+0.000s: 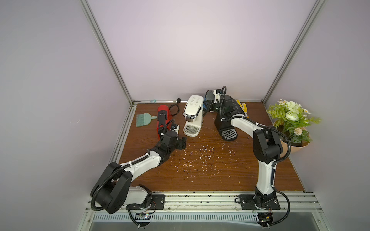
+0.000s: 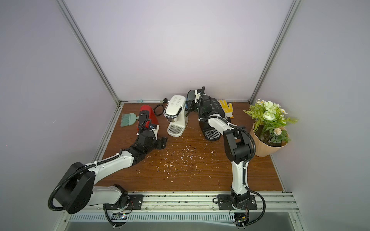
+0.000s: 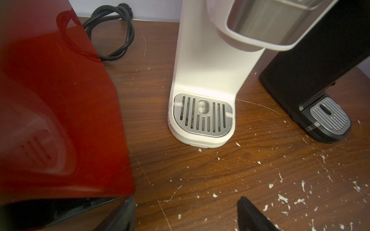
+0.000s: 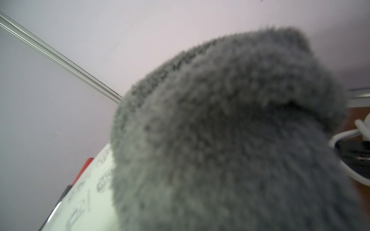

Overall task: Wipe the surface of a coffee machine
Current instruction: Wipe the dirt from the surface of the coffee machine.

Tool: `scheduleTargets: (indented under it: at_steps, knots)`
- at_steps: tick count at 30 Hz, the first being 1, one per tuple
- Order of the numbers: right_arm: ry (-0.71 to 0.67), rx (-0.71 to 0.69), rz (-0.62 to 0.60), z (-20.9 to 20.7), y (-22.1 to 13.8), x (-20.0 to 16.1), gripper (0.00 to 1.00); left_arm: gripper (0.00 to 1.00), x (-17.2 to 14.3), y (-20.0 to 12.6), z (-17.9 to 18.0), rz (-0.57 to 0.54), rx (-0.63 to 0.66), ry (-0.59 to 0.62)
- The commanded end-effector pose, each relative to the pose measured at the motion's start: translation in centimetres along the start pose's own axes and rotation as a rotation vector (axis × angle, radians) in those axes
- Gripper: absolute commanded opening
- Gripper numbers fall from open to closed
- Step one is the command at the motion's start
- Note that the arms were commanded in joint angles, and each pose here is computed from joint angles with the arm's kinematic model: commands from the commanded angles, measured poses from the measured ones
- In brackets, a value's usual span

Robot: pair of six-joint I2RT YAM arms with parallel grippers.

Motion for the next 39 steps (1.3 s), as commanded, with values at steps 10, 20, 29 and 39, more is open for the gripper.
scheduleTargets:
  at_steps: [10,20,29,39]
  knots:
    - [-0.038,0.157,-0.006,3.3,-3.3,-0.7,0.13,0.80,0.2,0.0,-0.5,-0.025,-0.009,0.015]
    - [-0.111,0.155,-0.130,7.8,-8.7,2.2,0.12,0.80,0.2,-0.1,-0.6,-0.031,-0.010,0.019]
    - [-0.108,0.177,-0.201,11.0,-11.6,0.0,0.12,0.80,0.1,-0.2,-0.6,-0.034,-0.019,0.004]
    - [-0.086,0.166,-0.256,13.2,-12.0,-5.9,0.12,0.80,-0.3,-0.2,-0.8,-0.022,-0.064,-0.004]
Point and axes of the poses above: each gripper's point midway between its finger pads, its own y axis out along the fingers, its own z axis along the line the jaws close on, x = y × z, the point moved 10 cm from there along -y, back along the fingers, and after that the axes turned 13 degrees about -y, right-handed, at the moved point
